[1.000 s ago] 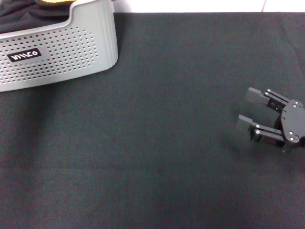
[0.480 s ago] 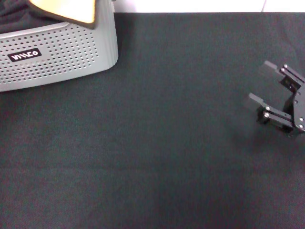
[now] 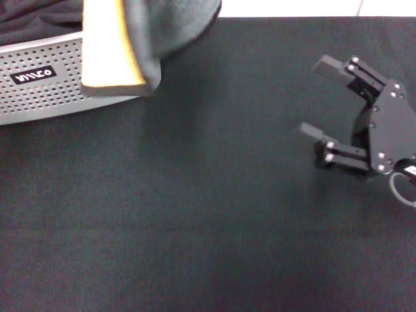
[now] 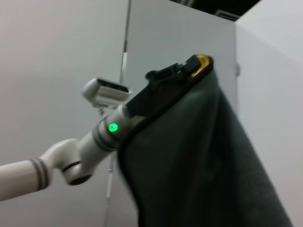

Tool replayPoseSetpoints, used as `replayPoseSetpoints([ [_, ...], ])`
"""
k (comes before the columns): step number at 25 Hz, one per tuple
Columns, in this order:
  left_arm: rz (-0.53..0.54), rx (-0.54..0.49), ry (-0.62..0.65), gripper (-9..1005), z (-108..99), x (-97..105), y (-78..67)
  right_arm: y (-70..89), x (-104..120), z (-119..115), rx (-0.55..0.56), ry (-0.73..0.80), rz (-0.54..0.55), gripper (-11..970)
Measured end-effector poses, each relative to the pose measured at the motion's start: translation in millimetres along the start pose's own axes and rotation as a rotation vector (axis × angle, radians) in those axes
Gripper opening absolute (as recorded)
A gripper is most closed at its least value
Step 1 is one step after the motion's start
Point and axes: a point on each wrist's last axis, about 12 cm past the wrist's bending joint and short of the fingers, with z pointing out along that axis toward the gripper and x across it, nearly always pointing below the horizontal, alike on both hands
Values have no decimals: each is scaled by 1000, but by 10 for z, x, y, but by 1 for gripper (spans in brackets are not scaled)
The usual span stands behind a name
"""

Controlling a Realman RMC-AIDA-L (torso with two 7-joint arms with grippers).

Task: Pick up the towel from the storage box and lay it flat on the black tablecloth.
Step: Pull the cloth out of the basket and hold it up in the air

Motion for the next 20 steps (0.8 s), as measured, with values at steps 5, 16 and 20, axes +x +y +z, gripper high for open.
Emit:
replayPoseSetpoints([
  [5,-8,44,-41,22,113,-18,-32,5,-14,222,-125,-22,-51,858],
  [16,6,54,-9,21,243,108,-60,151,-51,323,-119,-136,-196,855],
  [20,16,55,5,21,225,130,-62,133,-76,208,-39,-150,-201,854],
])
